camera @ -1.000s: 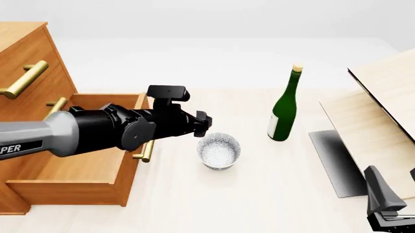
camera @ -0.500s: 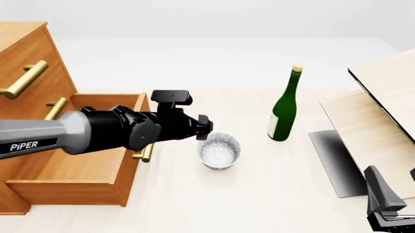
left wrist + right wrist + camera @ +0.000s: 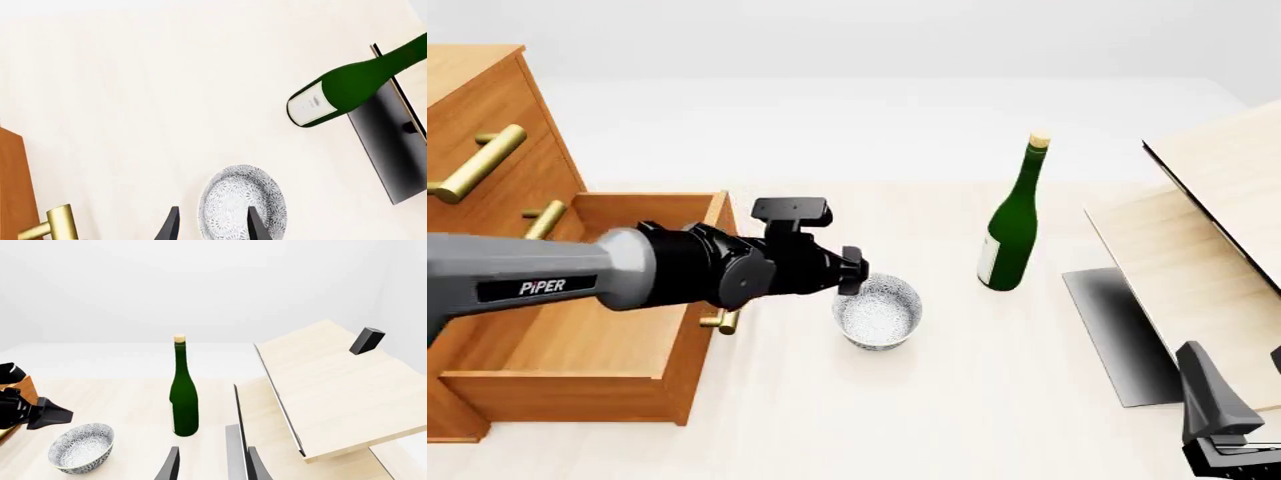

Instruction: Put the bowl in the bottom drawer of the cabinet and close it.

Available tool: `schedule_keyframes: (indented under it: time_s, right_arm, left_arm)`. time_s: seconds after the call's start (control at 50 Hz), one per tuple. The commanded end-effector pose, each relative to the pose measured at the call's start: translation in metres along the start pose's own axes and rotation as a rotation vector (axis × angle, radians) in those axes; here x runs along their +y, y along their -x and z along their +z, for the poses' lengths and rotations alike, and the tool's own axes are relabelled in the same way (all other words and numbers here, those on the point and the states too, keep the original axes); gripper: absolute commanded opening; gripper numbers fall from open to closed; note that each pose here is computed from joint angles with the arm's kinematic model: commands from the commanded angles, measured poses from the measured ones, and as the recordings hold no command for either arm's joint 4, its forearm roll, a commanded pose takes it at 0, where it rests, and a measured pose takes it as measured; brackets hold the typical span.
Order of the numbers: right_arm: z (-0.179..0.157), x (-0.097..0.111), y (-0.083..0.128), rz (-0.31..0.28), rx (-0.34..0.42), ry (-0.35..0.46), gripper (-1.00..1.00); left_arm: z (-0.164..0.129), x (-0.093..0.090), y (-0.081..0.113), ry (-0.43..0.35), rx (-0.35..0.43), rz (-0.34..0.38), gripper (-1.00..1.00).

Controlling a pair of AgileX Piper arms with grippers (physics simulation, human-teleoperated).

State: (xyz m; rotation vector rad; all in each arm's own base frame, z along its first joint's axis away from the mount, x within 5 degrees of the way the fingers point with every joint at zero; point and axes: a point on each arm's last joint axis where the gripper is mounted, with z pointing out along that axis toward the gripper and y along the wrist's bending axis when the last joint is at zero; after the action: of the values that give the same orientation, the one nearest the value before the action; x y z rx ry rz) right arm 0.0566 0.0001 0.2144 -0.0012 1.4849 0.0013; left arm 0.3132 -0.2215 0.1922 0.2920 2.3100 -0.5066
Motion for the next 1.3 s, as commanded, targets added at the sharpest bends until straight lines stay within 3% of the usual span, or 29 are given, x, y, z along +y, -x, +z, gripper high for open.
schedule_keyframes:
  time_s: [0.02, 0.22, 0.54, 0.56, 1.3]
  right_arm:
    - [0.0, 0.0, 0.0, 0.0, 0.0, 0.0, 1.0]
    - [0.0, 0.0, 0.0, 0.0, 0.0, 0.0, 1.0]
    - [0.0, 0.0, 0.0, 0.0, 0.0, 0.0, 1.0]
    - [0.0, 0.0, 0.0, 0.0, 0.0, 0.0, 1.0]
    - [0.0, 0.0, 0.0, 0.0, 0.0, 0.0, 1.0]
  left_arm:
    - [0.052, 0.015, -0.021, 0.033, 0.054, -0.023, 1.0]
    - [0.076, 0.022, -0.032, 0.055, 0.096, -0.033, 1.0]
    - [0.086, 0.027, -0.041, 0.067, 0.123, -0.042, 1.0]
    - [0.086, 0.024, -0.042, 0.063, 0.123, -0.041, -1.0]
    - [0.023, 0.005, -0.032, -0.003, 0.027, -0.027, -1.0]
